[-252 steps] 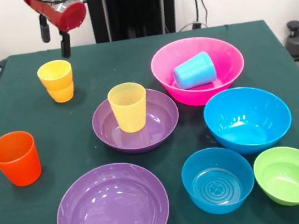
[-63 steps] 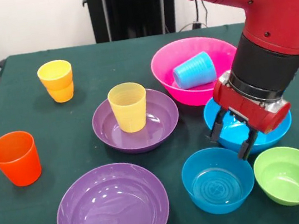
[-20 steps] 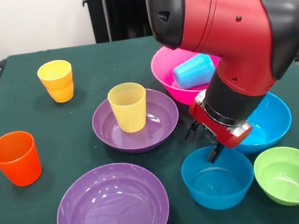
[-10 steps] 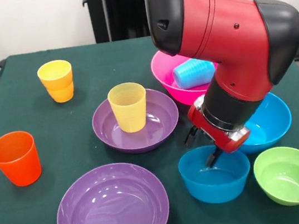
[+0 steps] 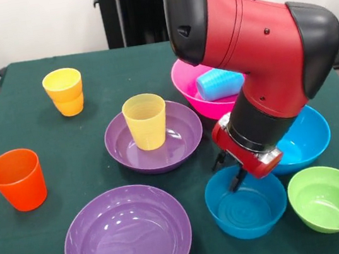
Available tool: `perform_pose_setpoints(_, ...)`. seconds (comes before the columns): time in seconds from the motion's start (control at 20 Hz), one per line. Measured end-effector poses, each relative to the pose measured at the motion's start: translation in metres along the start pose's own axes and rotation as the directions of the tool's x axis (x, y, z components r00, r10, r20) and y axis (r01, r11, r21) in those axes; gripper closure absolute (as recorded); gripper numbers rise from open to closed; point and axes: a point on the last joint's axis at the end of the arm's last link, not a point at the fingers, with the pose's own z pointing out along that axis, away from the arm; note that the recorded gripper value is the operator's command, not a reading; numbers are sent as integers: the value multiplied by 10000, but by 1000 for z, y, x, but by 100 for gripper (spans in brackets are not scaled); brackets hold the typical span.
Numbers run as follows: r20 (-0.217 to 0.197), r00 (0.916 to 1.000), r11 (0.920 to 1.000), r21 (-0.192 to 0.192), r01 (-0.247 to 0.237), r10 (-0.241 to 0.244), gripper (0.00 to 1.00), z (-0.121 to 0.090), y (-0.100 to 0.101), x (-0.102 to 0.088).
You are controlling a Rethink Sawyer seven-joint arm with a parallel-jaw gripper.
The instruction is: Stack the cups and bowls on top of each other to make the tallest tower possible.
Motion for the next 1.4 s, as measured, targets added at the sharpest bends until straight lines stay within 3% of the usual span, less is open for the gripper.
perform_pose_setpoints(0.45, 157, 9998, 9996, -277, -101, 105, 100, -20, 5, -11)
perform_pose_setpoints(1.4, 550, 9981, 9986, -474, -247, 273, 100, -39, -1, -26)
